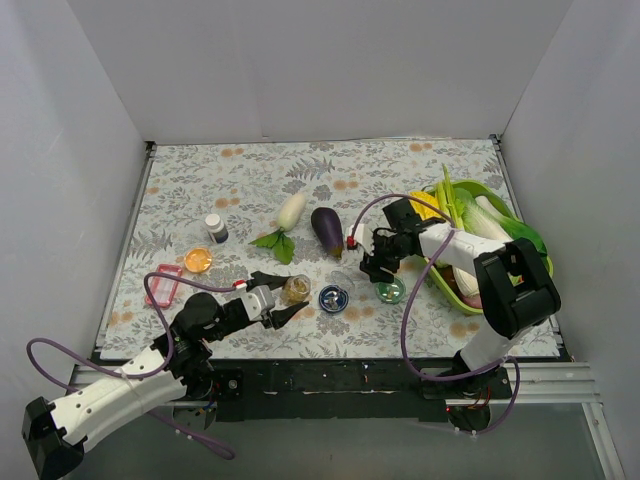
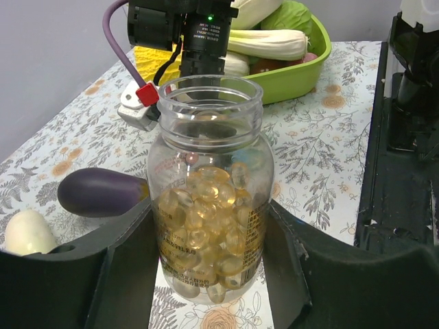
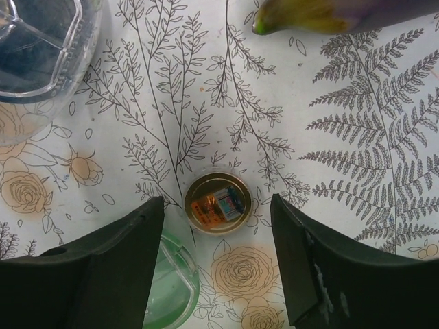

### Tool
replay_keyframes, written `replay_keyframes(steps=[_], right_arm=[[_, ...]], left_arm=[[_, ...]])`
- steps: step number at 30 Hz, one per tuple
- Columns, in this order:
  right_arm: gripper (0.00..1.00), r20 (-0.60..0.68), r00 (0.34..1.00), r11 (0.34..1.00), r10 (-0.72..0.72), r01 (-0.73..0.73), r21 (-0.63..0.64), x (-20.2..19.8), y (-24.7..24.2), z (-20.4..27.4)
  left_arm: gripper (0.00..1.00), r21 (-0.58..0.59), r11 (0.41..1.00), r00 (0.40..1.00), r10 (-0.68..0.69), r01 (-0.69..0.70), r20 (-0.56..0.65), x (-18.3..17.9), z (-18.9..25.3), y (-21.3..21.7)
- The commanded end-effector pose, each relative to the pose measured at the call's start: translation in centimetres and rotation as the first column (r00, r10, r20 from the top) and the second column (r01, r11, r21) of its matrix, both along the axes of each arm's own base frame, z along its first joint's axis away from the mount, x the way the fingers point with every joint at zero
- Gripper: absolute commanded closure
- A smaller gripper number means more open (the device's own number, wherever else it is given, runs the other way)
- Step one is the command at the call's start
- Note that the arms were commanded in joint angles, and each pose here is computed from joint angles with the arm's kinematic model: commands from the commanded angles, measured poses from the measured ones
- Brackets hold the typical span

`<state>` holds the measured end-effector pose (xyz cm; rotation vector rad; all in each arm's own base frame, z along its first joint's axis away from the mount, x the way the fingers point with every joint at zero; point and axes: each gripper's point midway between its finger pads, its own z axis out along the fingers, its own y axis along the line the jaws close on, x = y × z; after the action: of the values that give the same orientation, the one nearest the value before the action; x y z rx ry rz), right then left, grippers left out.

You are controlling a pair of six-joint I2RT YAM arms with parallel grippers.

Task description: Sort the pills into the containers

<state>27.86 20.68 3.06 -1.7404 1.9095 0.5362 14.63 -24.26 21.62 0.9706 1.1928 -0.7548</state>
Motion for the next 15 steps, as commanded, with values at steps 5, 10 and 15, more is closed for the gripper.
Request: replay_keyframes(steps=[5,10,15], right_arm=[[0.38,0.002,1.0,0.999,-0.024,0.024,-0.032,0.7,0.4,-0.8],[0.59,-0.036,0.999,0.997,-0.026,0.024,-0.072,0.1,0.4,-1.7],[0.8,-0.046,0.997,0.995,-0.058,0.054,-0.079,0.0,0.3,-1.2]], left_arm=[[1.0,-0.023,1.0,1.0,-0.015,0.015,0.018,-0.3,1.6,-0.1],[1.0,-0.015,1.0,1.0,-0.026,0.026,0.003,-0.4,1.2,-0.3],[1.0,-0.02,0.999,0.999,-0.033,0.032,-0.015,-0.6,1.0,-0.4]])
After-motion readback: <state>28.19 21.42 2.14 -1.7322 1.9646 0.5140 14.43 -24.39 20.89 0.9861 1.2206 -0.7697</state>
